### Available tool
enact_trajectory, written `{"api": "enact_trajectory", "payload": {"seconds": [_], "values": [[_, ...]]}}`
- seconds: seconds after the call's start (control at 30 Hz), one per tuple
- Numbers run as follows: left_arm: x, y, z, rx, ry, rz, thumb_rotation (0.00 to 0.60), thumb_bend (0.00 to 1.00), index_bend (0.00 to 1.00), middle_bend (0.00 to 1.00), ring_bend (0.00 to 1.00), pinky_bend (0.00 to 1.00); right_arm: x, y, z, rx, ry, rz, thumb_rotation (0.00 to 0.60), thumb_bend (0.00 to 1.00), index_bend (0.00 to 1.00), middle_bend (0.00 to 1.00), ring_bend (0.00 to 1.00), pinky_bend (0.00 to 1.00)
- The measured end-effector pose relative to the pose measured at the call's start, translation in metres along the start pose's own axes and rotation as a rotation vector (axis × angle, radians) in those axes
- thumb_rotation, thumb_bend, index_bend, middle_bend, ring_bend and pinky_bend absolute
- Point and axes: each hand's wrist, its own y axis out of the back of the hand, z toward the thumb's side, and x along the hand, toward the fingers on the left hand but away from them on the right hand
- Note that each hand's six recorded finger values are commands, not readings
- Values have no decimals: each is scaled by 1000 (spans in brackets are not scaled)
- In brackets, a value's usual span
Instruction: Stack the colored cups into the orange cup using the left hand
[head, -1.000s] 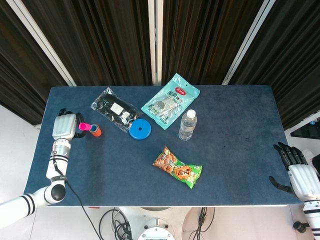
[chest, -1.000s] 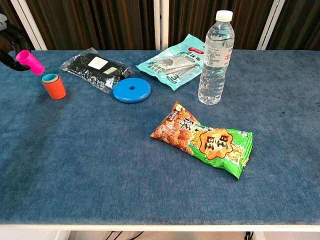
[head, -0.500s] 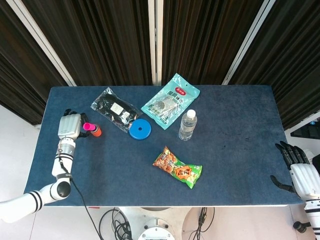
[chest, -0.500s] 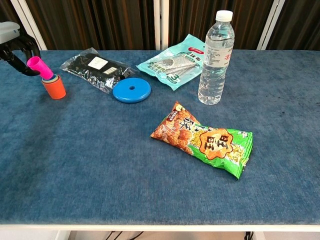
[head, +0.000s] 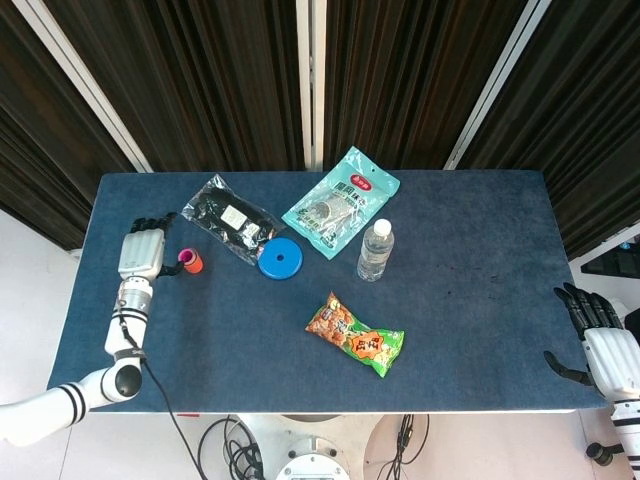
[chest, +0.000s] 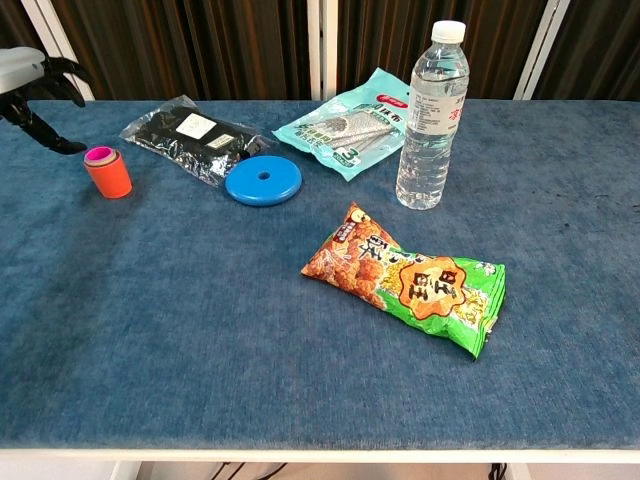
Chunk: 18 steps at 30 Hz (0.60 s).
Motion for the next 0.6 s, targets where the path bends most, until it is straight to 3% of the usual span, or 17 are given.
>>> {"api": "enact_trajectory", "payload": {"seconds": [0.23,0.37,0.6], "values": [[-33,22,-17,-1,-11,94,600,183,89,165,63,79,-1,-2,4,9,19,9,600,210,0,0,0,0],[-82,30,-50,31,-29,141,600,157,88,142,20,64,-1,-3,3,39,20,5,600,207,0,0,0,0],[-182,16,-98,143,-102,99,600,142,76,81,0,35,-1,-7,-1,176,12,-36,600,173,0,0,0,0]]}}
